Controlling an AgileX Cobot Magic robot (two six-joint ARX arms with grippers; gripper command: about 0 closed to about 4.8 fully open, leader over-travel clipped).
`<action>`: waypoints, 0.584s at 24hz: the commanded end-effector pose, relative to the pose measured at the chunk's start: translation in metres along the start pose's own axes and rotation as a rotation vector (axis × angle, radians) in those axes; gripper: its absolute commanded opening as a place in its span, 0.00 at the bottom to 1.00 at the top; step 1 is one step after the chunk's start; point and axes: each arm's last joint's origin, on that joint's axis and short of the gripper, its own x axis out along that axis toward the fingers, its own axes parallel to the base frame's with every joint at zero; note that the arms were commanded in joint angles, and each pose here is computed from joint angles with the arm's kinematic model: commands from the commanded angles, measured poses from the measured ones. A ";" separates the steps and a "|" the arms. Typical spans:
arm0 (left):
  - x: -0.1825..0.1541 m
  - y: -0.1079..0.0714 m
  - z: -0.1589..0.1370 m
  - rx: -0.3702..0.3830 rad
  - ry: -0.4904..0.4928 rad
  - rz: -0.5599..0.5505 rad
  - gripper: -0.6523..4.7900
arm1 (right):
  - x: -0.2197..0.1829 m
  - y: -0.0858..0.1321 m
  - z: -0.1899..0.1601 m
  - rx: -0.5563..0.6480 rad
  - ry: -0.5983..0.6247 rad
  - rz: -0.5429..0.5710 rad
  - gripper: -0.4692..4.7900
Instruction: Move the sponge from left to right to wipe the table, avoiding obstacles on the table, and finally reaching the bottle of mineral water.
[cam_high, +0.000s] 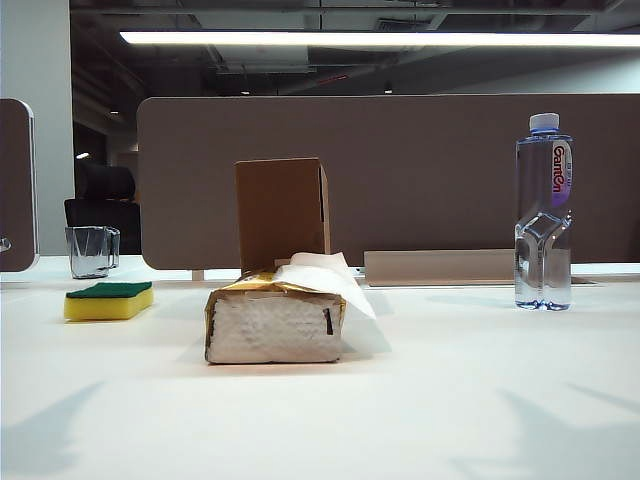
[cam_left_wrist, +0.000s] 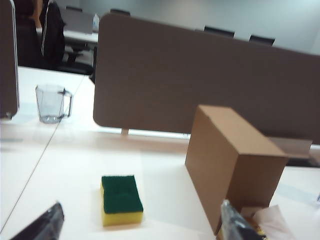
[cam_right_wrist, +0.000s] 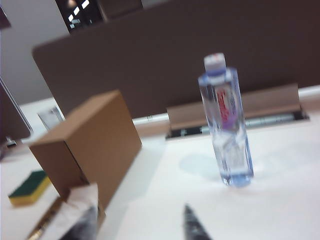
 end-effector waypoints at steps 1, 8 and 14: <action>-0.003 -0.003 0.014 -0.001 -0.043 -0.032 0.87 | -0.004 0.007 0.018 -0.011 -0.039 0.029 0.51; 0.017 -0.006 0.046 -0.010 -0.007 -0.072 0.94 | 0.014 0.012 0.046 0.024 0.059 0.095 0.54; 0.071 0.000 0.067 -0.037 0.123 -0.049 0.99 | 0.046 0.013 0.069 0.195 0.197 0.159 0.54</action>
